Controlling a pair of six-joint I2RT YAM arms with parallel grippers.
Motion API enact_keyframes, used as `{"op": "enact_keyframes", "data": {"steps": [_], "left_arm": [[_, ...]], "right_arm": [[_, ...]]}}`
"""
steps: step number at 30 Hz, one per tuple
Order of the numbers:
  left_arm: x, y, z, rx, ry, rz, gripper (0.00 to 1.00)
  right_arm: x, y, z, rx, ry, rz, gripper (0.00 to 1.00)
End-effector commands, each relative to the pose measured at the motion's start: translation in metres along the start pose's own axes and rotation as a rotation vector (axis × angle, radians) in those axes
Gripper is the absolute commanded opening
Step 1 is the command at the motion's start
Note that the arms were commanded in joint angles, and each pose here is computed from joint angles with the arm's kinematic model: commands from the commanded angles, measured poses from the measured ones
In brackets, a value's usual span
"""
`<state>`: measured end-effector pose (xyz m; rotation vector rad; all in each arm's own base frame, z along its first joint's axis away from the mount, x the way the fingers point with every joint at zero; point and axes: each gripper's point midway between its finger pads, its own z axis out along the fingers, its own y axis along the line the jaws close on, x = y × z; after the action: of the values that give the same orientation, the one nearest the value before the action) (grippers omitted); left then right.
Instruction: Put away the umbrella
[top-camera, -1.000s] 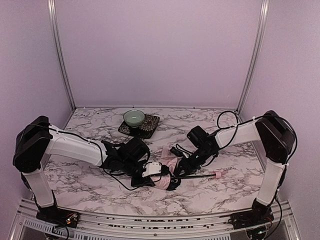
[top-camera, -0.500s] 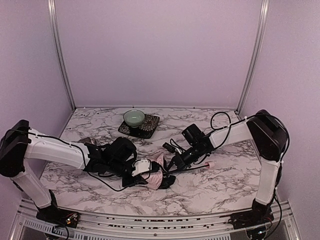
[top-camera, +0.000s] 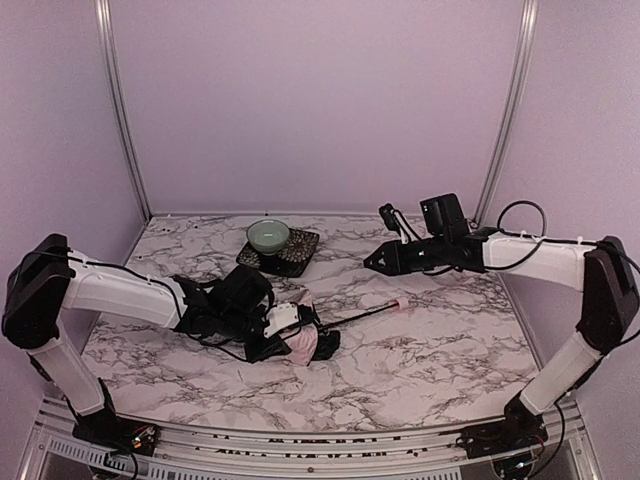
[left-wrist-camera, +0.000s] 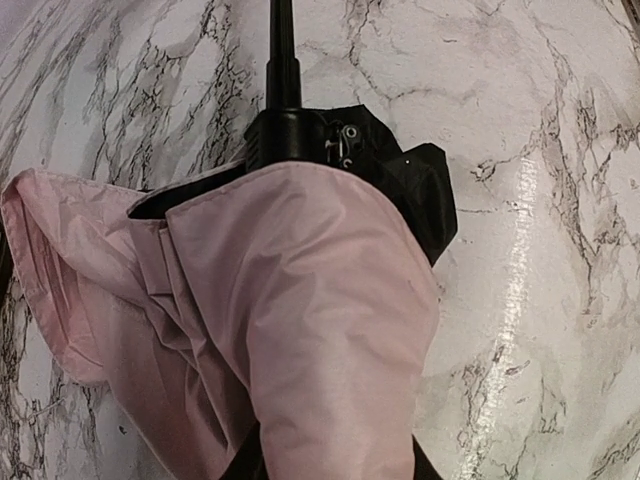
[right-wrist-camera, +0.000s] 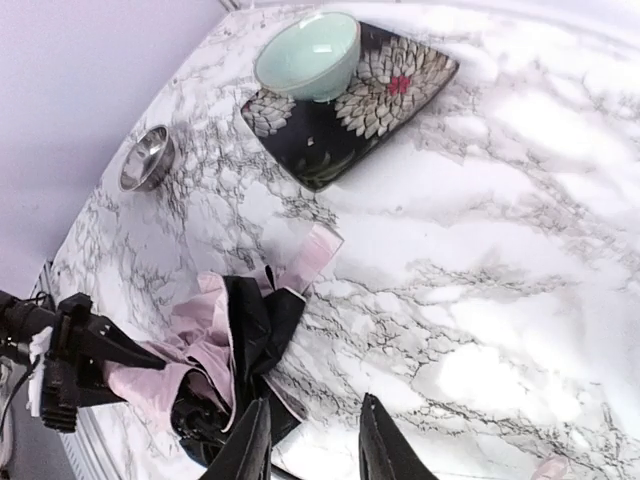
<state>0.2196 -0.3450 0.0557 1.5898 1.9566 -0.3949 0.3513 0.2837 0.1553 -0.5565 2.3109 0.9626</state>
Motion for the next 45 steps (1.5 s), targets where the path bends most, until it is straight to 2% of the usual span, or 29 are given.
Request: {"op": "enact_keyframes", "data": {"steps": [1,4,8,11,16,19,23,27,30,37,45], "left_arm": [[-0.011,0.025,0.001,-0.009,-0.027,-0.169,0.0],[-0.016,0.027,0.0,0.023,-0.051,-0.2,0.0],[-0.02,0.023,-0.003,0.063,-0.081,-0.214,0.0],[-0.021,0.023,-0.002,0.074,-0.085,-0.224,0.0],[-0.026,0.027,-0.006,0.097,-0.111,-0.28,0.0],[-0.031,0.03,-0.008,0.123,-0.145,-0.335,0.0],[-0.044,0.029,-0.013,0.145,-0.212,-0.351,0.0],[-0.051,0.032,-0.012,0.14,-0.263,-0.371,0.0],[-0.053,0.031,-0.012,0.146,-0.289,-0.386,0.0],[-0.062,0.041,-0.008,0.139,-0.294,-0.506,0.0],[-0.034,0.042,0.006,0.1,-0.166,-0.579,0.0]], "right_arm": [[0.015,0.02,-0.017,0.125,-0.098,-0.162,0.31],[0.055,0.052,-0.011,0.053,-0.116,-0.255,0.38],[0.081,0.076,0.007,-0.024,-0.125,-0.334,0.45],[0.084,0.073,0.029,-0.024,-0.105,-0.381,0.48],[0.077,0.069,0.051,-0.03,-0.154,-0.434,0.55],[0.08,0.077,0.062,-0.089,-0.149,-0.455,0.55],[0.088,0.097,0.077,-0.182,-0.132,-0.482,0.47],[0.092,0.111,0.1,-0.246,-0.099,-0.477,0.16],[0.09,0.12,0.108,-0.296,-0.102,-0.458,0.08],[0.102,0.14,0.127,-0.315,-0.117,-0.437,0.12],[0.1,0.122,0.108,-0.222,-0.236,-0.295,0.27]]}}
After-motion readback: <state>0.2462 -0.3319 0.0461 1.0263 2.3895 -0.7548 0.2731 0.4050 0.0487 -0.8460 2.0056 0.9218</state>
